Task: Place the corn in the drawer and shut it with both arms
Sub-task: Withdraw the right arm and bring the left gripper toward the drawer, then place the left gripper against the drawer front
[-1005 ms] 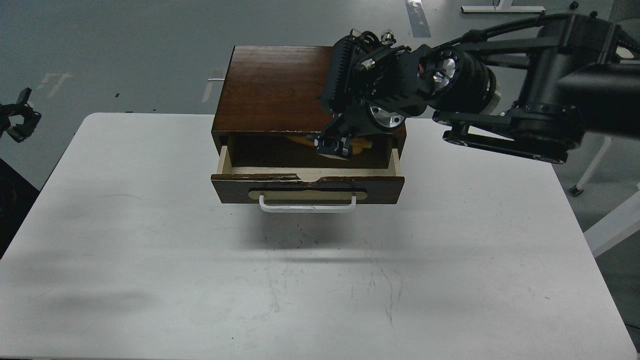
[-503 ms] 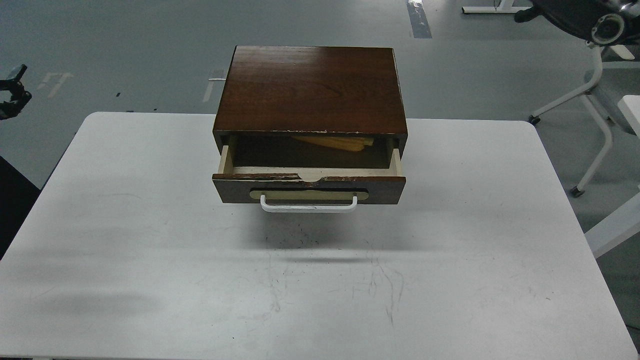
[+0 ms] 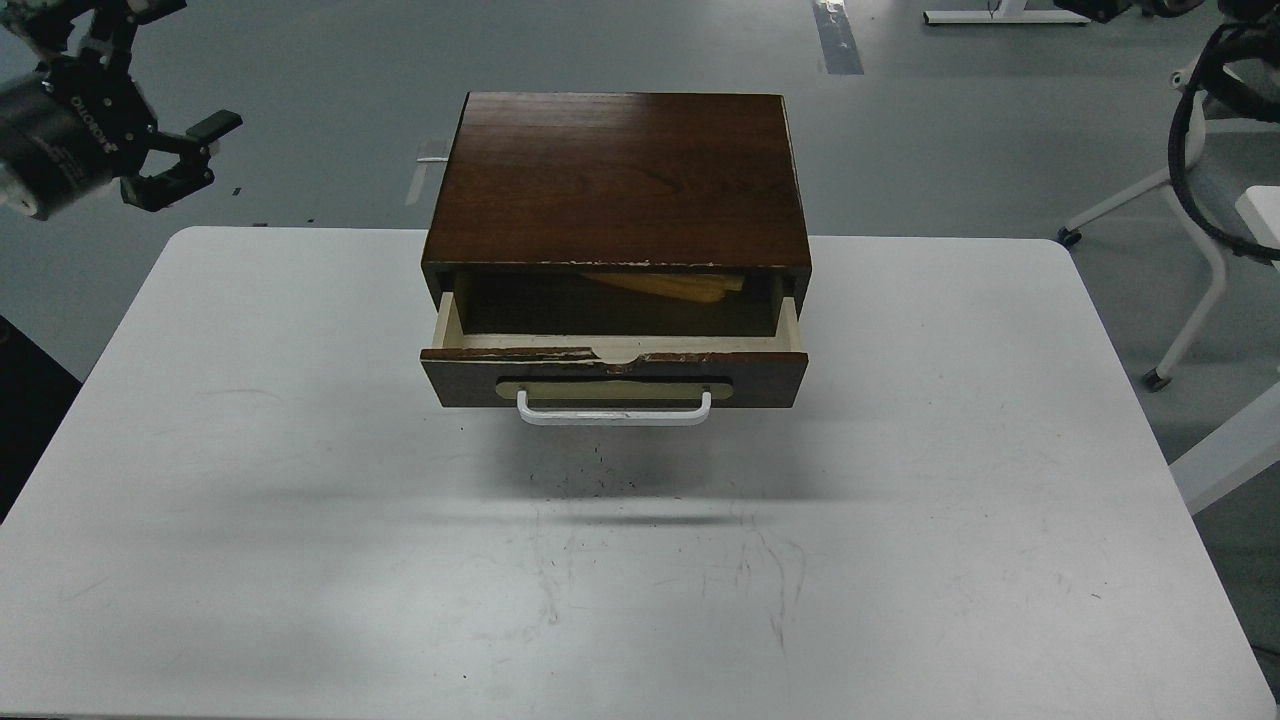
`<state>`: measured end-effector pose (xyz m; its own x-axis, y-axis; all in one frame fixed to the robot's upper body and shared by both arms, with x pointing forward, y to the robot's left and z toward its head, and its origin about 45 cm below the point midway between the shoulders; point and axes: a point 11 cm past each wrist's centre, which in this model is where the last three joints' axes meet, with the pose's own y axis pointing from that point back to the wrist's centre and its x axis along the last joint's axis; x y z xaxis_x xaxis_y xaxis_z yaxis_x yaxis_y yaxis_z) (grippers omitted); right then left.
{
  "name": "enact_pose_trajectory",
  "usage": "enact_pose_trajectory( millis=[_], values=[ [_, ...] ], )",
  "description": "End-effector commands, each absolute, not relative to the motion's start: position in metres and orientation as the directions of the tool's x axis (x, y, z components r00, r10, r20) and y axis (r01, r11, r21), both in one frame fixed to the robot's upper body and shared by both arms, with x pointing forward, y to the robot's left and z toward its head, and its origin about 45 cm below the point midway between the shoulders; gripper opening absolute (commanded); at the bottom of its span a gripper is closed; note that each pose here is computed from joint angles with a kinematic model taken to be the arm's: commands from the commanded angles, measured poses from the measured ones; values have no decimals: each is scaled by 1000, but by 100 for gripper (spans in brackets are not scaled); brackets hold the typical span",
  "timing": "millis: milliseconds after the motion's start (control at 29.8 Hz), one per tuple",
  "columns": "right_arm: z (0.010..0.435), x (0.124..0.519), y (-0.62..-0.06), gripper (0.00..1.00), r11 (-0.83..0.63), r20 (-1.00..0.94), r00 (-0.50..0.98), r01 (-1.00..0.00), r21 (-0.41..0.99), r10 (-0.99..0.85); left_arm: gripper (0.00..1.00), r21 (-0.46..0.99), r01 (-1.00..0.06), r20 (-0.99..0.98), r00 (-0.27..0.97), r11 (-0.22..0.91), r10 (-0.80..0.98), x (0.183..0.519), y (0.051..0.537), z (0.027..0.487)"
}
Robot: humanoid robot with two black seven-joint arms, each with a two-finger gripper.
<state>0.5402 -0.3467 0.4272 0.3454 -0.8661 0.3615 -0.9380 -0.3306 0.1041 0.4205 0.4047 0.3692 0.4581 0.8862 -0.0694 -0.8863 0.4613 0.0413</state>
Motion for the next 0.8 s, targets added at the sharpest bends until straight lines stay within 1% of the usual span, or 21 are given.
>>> enact_pose_trajectory(
  millis=[0, 67, 134, 201, 235, 268, 369, 503, 603, 637, 670, 704, 737, 771],
  values=[
    [395, 533, -378, 100, -264, 203, 275, -961, 81, -940, 98, 26, -849, 22, 528, 528, 849, 419, 378, 381],
    [369, 525, -402, 100, -199, 57, 202, -978, 61, -978, 98, 54, -812, 126, 583, 581, 803, 415, 357, 382],
    [352, 519, -414, 100, -165, -35, 163, -985, 55, -986, 97, 68, -779, 185, 624, 624, 759, 414, 336, 381],
    [339, 515, -421, 100, -142, -102, 136, -989, 50, -985, 96, 63, -757, 205, 648, 651, 734, 415, 320, 378],
    [325, 509, -427, 100, -121, -157, 112, -991, 52, -981, 95, 44, -735, 220, 668, 677, 711, 415, 306, 376],
    [318, 507, -428, 100, -116, -178, 104, -992, 56, -979, 95, 38, -722, 234, 678, 691, 696, 414, 299, 376],
    [302, 499, -438, 100, -86, -231, 70, -994, 62, -971, 93, 36, -631, 365, 730, 775, 578, 402, 256, 377],
    [289, 494, -441, 100, -78, -237, 56, -993, 84, -970, 93, 89, -517, 525, 750, 851, 401, 377, 209, 374],
    [288, 489, -452, 100, -59, -229, 37, -994, 89, -973, 84, 145, -439, 650, 718, 887, 249, 356, 176, 364],
    [288, 489, -452, 100, -58, -229, 37, -994, 89, -973, 84, 145, -439, 650, 718, 887, 249, 355, 176, 364],
    [289, 487, -458, 100, -48, -224, 27, -995, 89, -974, 81, 173, -415, 691, 697, 893, 191, 348, 166, 358],
    [289, 487, -459, 100, -45, -225, 24, -995, 88, -974, 74, 209, -395, 718, 683, 894, 134, 342, 159, 348],
    [288, 486, -459, 100, -45, -225, 24, -995, 90, -974, 69, 227, -387, 727, 678, 894, 109, 339, 156, 343],
    [284, 484, -460, 100, -43, -226, 19, -994, 99, -974, 58, 262, -371, 743, 667, 891, 59, 334, 151, 334]
  ],
)
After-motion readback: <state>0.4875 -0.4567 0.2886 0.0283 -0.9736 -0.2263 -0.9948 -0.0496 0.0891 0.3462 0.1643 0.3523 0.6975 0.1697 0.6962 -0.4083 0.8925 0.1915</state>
